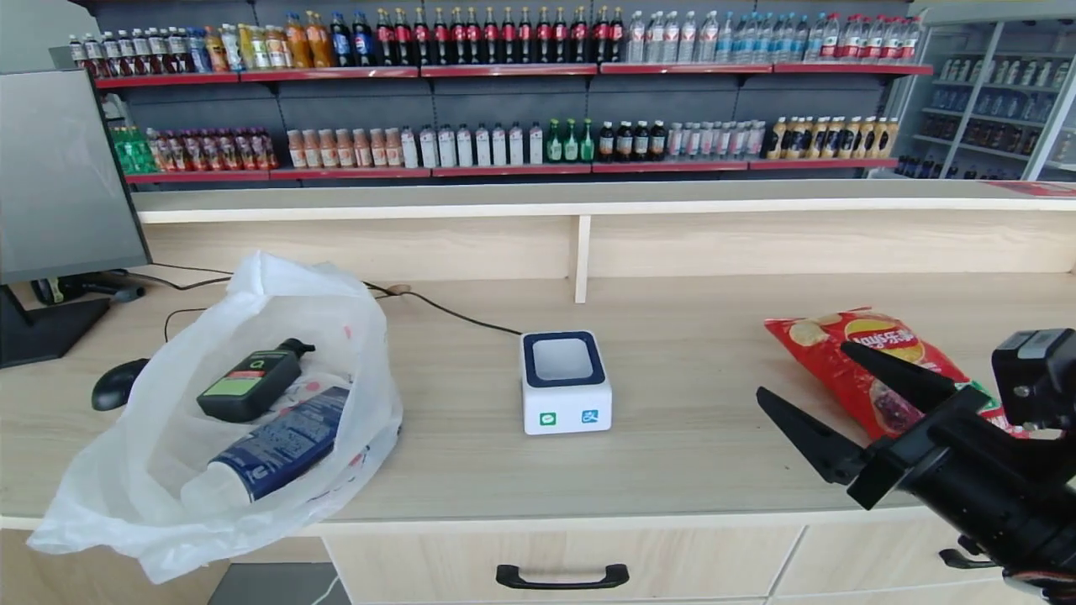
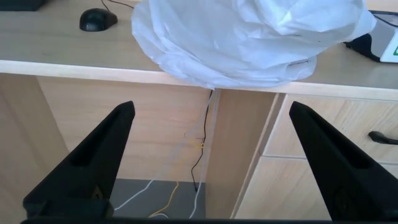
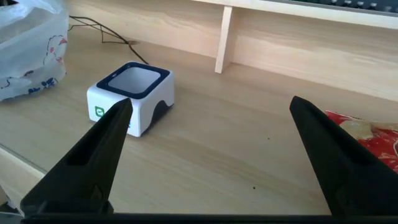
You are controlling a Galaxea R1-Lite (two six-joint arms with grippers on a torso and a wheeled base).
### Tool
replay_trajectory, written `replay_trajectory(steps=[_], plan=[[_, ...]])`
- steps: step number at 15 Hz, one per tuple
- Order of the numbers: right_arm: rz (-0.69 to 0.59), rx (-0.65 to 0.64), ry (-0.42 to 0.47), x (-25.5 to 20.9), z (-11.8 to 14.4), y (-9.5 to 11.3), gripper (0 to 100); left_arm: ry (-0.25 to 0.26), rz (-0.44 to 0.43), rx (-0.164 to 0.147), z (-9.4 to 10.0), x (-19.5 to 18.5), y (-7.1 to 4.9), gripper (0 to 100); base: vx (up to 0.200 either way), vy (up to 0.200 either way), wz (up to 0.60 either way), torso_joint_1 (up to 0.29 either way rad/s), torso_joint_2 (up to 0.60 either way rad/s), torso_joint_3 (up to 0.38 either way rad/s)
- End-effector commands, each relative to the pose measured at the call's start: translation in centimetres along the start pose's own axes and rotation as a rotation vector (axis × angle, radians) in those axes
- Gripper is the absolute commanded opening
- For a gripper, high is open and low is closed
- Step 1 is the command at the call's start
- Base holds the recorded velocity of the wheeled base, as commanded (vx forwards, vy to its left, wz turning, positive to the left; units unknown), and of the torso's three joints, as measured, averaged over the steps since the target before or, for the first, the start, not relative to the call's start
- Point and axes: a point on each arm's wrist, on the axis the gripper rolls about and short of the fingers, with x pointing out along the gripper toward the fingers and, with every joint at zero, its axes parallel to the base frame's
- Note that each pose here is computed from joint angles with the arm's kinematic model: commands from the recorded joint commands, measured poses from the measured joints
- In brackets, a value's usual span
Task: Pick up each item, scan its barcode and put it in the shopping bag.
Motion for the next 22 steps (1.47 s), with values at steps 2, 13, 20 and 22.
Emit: replay_trajectory(steps=[2,13,20,22], plan=[[0.002,0.0,0.01,0.0,-0.2,0.0,100,-0.001,0.001,0.001,0.0,0.0,0.0,100,0.0,-0.2,0.0,0.002,0.0,-0.005],[0.0,-0.003,0.036,-0.3,-0.7,-0.1,100,-0.001,0.001,0.001,0.0,0.0,0.0,100,0.0,-0.2,0.0,0.003,0.0,0.003],[-0.004,-0.005,0.043,-0.4,-0.8,-0.1,100,-0.002,0.001,0.003,0.0,0.0,0.0,100,0.0,-0.057,0.0,0.002,0.0,0.0],[-0.004,-0.005,0.051,-0.6,-1.0,-0.1,100,-0.002,0.001,0.003,0.0,0.0,0.0,100,0.0,0.0,0.0,0.0,0.0,0.0]])
